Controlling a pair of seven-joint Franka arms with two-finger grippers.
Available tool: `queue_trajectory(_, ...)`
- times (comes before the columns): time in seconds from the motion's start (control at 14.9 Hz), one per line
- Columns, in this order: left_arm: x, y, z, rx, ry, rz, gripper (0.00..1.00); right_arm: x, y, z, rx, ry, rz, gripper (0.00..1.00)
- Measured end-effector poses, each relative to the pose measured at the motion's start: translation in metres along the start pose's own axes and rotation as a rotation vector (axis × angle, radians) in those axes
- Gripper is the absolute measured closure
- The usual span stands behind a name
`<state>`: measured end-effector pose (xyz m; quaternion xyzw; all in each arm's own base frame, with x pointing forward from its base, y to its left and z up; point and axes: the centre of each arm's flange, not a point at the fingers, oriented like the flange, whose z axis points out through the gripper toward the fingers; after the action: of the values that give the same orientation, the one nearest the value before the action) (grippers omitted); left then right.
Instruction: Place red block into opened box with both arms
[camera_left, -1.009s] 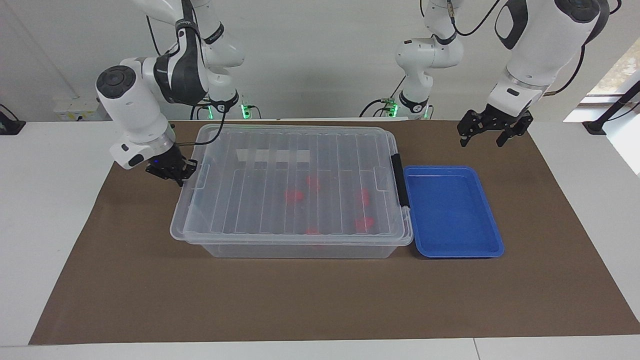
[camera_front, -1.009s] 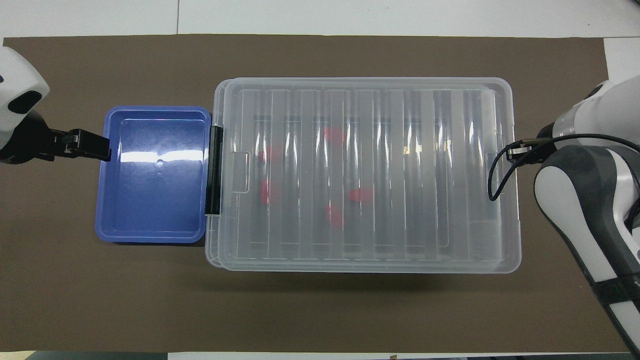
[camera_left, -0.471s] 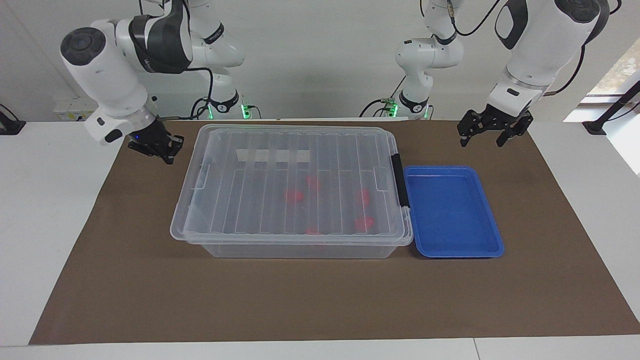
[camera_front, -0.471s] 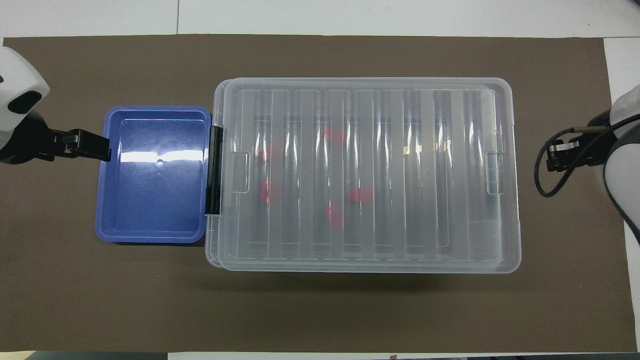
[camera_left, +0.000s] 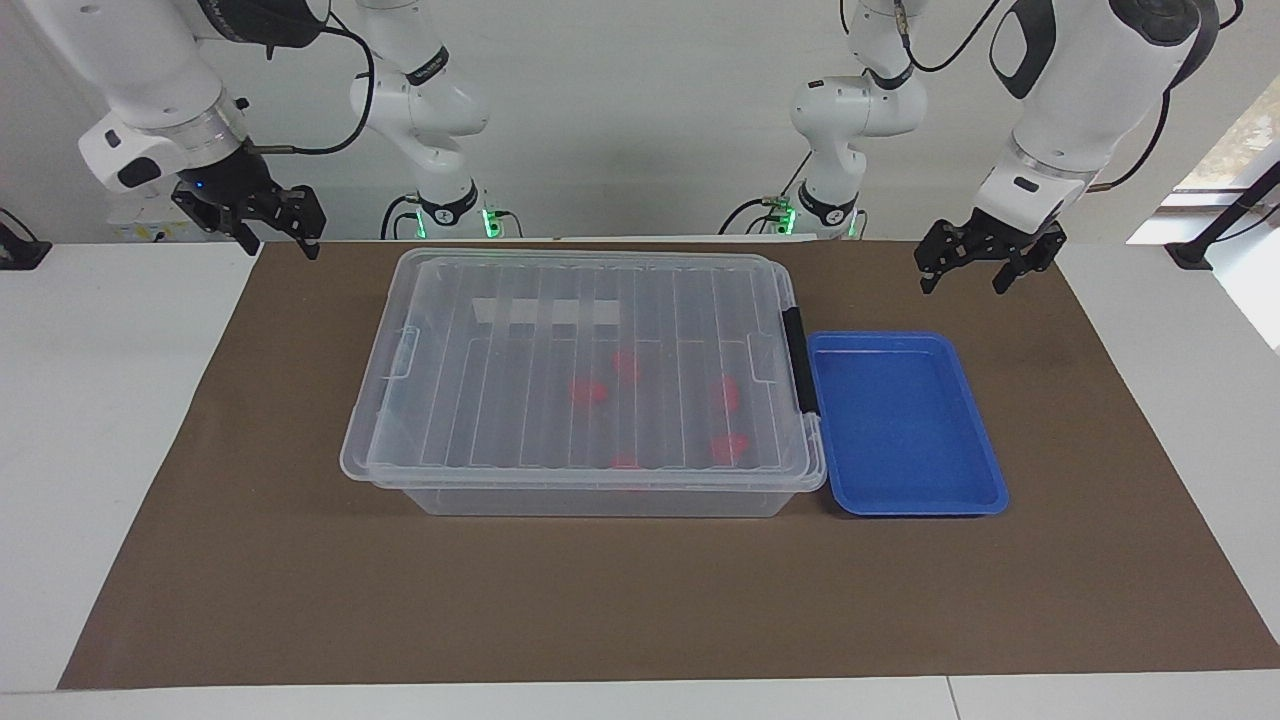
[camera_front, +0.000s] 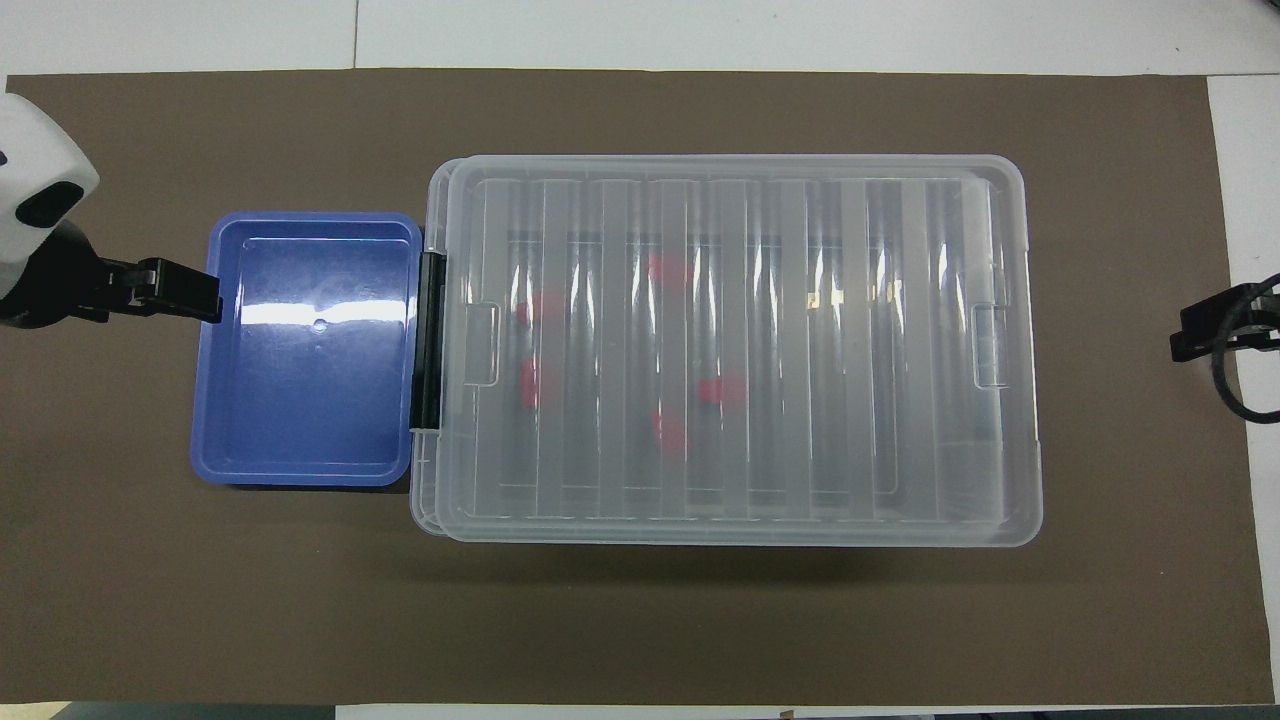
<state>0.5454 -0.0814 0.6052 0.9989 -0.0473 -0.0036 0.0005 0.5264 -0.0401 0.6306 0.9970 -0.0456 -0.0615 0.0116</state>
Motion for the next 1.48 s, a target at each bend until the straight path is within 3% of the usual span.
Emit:
queue_trajectory(0.07,0.0,0.0,0.0,0.0,0.0,0.0,0.0,0.001,-0.002,0.001,0.0,0.004,-0.004,0.01)
queue_trajectory(0.13,0.0,0.0,0.0,0.0,0.0,0.0,0.0,0.003,-0.004,0.0,-0.001,0.018,-0.007,0.0)
queue_trajectory(0.27,0.0,0.0,0.0,0.0,0.0,0.0,0.0,0.008,-0.005,0.001,0.0,0.05,-0.009,0.0)
queue_trajectory(1.48,0.0,0.0,0.0,0.0,0.0,0.0,0.0,0.015,-0.01,0.007,0.002,0.049,-0.019,0.0)
